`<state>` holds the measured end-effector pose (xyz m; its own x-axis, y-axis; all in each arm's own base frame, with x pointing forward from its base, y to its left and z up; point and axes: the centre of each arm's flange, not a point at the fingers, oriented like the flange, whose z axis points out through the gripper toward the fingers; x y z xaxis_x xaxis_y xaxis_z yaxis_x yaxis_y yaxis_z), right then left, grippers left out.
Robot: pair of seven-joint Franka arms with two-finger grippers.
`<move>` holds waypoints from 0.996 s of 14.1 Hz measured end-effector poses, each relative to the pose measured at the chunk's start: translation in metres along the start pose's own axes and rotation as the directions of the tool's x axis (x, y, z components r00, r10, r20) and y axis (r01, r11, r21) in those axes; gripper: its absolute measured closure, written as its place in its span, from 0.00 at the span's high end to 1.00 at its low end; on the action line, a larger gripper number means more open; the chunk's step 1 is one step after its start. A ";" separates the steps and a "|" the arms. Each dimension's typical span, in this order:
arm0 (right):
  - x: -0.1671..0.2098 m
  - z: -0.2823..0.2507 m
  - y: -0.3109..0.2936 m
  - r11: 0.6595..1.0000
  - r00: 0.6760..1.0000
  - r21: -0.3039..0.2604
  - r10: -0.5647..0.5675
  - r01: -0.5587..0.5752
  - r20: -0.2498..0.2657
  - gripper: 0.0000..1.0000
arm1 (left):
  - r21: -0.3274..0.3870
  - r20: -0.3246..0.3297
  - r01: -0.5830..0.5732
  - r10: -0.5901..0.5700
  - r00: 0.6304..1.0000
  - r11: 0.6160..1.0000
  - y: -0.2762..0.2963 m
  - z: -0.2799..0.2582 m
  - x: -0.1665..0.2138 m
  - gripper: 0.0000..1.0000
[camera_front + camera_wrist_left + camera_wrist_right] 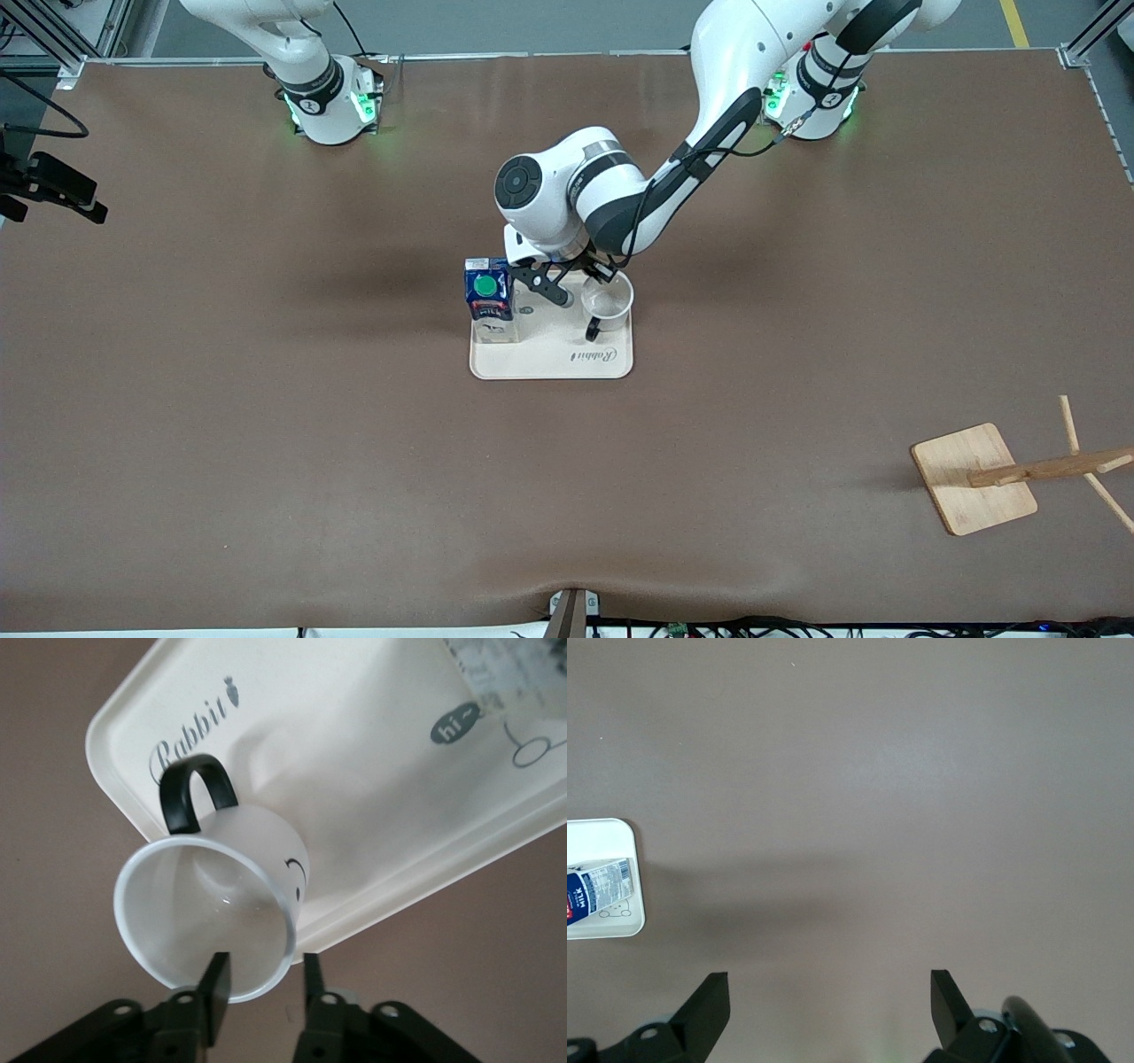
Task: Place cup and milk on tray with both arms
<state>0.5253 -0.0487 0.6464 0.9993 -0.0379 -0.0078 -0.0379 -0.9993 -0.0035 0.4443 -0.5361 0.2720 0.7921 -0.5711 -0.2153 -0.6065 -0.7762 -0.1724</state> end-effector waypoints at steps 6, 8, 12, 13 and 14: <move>0.000 0.000 0.000 1.000 1.000 0.002 0.000 0.000 0.000 1.00 | -0.030 -0.075 0.090 -0.092 0.993 0.996 -0.051 -0.093 -0.013 1.00; 0.000 0.000 0.000 1.000 1.000 0.002 0.001 -0.001 0.000 1.00 | -0.021 -0.106 0.164 -0.166 0.980 0.986 -0.102 -0.145 -0.032 1.00; 0.000 0.000 0.001 1.000 1.000 0.004 0.002 -0.002 -0.001 1.00 | -0.052 -0.146 0.362 -0.366 0.919 0.931 -0.233 -0.216 -0.080 1.00; 0.000 0.000 0.001 1.000 1.000 0.004 0.002 -0.002 -0.001 1.00 | -0.092 -0.123 0.413 -0.422 0.898 0.906 -0.265 -0.223 -0.093 1.00; 0.000 0.000 0.001 1.000 1.000 0.004 0.003 -0.003 -0.001 1.00 | -0.133 -0.100 0.466 -0.480 0.871 0.874 -0.297 -0.228 -0.106 1.00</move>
<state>0.5252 -0.0501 0.6465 0.9991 -0.0409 -0.0071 -0.0410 -0.9991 -0.0075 0.5562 -0.3058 0.5654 0.9884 -0.1517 -0.0088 -0.1517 -0.9808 -0.1229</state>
